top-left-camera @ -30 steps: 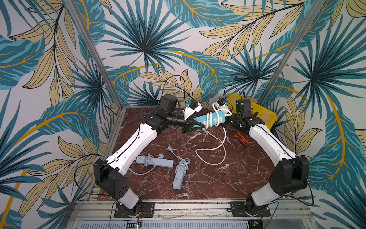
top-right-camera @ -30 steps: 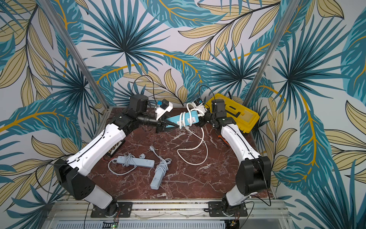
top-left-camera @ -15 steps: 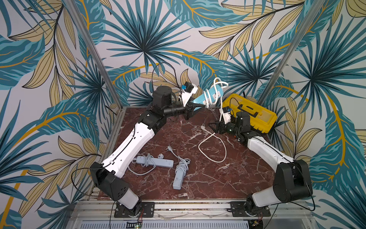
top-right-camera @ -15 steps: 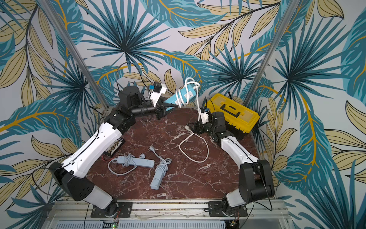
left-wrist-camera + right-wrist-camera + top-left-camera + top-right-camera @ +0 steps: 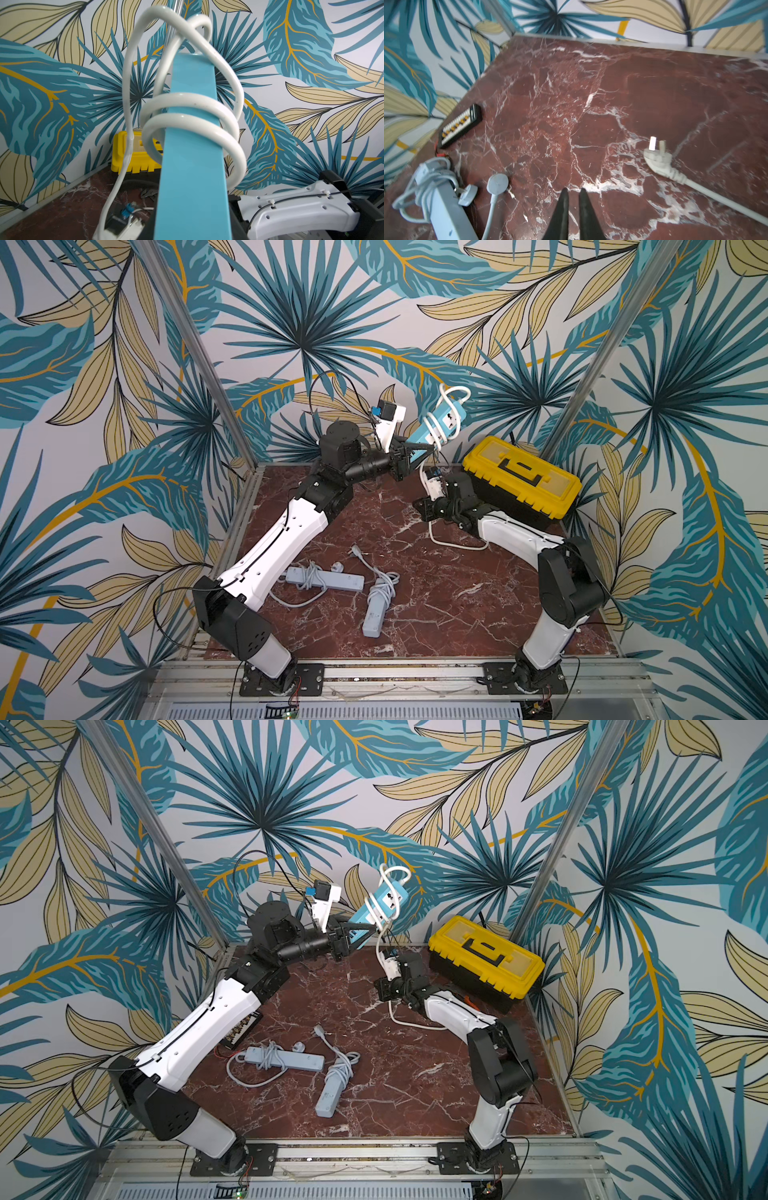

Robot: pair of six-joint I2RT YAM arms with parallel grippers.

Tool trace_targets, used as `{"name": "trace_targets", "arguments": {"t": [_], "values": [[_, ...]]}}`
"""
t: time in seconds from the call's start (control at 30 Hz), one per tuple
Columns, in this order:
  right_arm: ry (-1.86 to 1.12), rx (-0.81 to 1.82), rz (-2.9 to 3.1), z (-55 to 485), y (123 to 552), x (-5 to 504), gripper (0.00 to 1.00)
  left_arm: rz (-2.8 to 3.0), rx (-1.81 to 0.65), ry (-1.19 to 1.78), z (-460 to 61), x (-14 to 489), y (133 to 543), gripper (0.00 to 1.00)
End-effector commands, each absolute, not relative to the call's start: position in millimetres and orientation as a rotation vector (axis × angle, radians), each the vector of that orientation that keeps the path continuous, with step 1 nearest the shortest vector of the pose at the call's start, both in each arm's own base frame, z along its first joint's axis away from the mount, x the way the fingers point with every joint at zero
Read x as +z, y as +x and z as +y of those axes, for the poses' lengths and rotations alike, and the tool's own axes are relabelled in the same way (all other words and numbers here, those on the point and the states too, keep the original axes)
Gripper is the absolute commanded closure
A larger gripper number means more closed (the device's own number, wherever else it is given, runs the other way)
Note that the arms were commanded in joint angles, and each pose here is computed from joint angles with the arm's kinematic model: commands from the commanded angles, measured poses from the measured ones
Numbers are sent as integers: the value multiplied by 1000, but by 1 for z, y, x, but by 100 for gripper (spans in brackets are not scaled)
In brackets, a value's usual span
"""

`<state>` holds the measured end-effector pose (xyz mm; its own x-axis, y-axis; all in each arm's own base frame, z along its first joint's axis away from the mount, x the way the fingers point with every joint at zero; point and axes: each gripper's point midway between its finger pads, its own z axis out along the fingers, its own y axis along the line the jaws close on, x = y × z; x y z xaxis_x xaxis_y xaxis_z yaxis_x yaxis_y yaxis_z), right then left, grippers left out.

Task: Wrap the cord around the power strip
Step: Wrap the power cord around the power strip.

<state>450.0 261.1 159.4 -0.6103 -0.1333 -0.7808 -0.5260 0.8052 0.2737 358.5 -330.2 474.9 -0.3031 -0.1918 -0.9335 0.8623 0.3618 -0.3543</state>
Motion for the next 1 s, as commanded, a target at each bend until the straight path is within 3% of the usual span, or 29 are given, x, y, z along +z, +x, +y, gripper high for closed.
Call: {"name": "trace_targets", "arguments": {"t": [0.0, 0.23, 0.4, 0.63, 0.8, 0.97], "values": [[-638, 493, 2365, 261, 421, 113, 93, 1370, -1253, 619, -328, 515, 353, 100], [-763, 302, 2441, 248, 406, 100, 99, 1383, -1224, 598, -326, 510, 372, 100], [-800, -23, 2534, 198, 395, 66, 100, 1337, -960, 497, -268, 522, 398, 100], [-811, -280, 2516, 155, 389, 71, 100, 1352, -673, 343, -189, 519, 424, 100], [-804, -489, 2362, 125, 390, 116, 100, 1497, -373, 361, -163, 481, 445, 100], [-946, -386, 2062, 144, 372, 195, 100, 1728, -152, 462, -155, 403, 468, 100]]}}
